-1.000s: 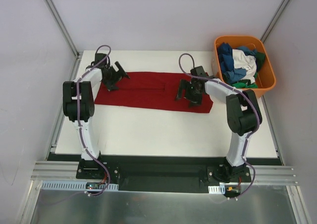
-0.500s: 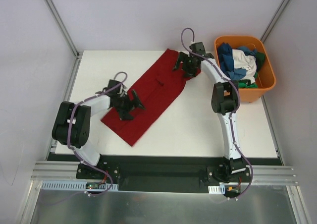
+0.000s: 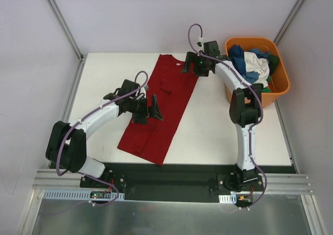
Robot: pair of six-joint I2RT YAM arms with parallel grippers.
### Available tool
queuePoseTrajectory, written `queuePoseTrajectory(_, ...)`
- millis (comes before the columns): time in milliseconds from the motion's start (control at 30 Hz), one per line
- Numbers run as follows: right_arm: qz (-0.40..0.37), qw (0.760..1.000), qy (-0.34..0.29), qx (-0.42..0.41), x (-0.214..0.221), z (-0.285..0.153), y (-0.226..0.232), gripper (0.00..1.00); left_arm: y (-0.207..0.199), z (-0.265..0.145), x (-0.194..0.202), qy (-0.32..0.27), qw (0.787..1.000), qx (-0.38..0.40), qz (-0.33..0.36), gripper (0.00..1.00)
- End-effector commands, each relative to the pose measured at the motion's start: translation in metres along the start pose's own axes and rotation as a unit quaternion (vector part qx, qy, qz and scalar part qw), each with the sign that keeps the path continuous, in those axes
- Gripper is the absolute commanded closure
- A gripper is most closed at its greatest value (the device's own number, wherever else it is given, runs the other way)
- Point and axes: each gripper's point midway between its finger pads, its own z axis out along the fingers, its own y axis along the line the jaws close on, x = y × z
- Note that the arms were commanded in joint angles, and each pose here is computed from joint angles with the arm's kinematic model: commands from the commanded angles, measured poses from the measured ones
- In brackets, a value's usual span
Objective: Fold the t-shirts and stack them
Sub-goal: Fold the tshirt
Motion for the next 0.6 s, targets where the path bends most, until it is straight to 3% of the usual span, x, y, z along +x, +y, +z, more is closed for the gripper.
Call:
queuePoseTrajectory(0,-0.050,0.998,0.044,0.016,0.058,-0.050,0.062,0.03,0.011,-0.012,-0.027,-0.057,0.996,-0.056,0.024,0.01)
queuePoseTrajectory(100,-0.027,0.994,0.108,0.010,0.127,-0.048,0.085,0.03,0.023,-0.018,-0.044,-0.083,0.994,-0.073,-0.008,0.01)
queuePoseTrajectory(267,-0.035,0.985,0.166,-0.018,0.194,-0.045,0.125,0.03,0.063,-0.033,-0.061,-0.120,0.983,-0.110,-0.080,0.01)
queuePoseTrajectory(567,-0.009,0.976,0.217,0.018,0.215,-0.005,0.089,0.03,0.089,-0.048,-0.053,-0.145,0.975,-0.116,-0.119,0.01)
